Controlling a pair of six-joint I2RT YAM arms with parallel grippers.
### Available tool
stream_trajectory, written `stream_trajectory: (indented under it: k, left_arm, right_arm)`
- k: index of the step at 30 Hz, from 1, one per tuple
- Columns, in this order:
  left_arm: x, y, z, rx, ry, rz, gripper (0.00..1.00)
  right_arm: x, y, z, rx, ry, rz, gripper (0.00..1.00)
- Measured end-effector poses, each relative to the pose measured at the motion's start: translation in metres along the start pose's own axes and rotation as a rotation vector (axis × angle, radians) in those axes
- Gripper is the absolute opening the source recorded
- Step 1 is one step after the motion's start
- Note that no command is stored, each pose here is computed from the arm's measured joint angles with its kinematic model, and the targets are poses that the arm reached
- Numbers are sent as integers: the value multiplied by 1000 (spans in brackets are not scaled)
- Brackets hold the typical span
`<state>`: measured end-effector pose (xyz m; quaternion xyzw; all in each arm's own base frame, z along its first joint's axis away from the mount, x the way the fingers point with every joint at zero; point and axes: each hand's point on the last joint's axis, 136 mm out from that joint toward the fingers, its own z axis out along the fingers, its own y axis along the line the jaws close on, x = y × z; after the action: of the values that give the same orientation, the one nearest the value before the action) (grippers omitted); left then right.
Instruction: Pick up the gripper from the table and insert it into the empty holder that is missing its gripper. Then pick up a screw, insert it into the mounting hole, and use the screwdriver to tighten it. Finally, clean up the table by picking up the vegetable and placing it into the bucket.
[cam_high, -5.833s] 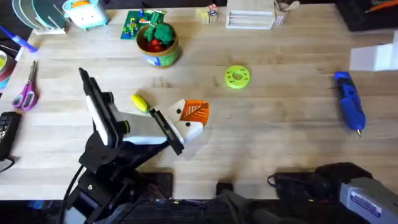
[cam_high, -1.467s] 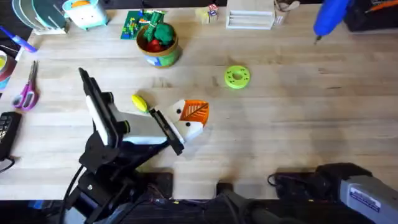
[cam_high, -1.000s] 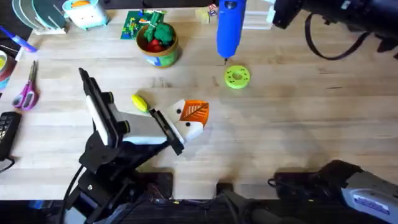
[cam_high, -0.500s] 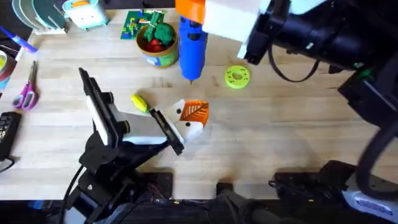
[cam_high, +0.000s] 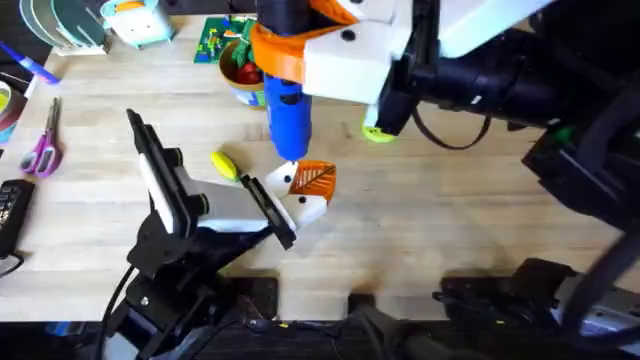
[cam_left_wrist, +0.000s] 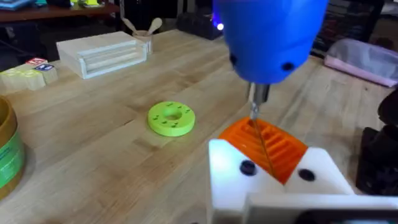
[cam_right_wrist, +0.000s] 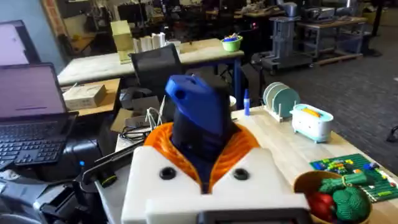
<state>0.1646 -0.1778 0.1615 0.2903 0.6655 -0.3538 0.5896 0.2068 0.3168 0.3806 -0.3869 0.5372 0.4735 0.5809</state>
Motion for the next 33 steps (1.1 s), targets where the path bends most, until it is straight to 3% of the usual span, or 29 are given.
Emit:
stream_trajectory:
  k: [8,33]
  left_arm:
    - [0,0,0,0,0,0,17]
    - [0,0,0,0,0,0,17]
  right_arm:
    - [15,3,15,-28,17,27,25]
    - [23,2,19,-40,36,74,25]
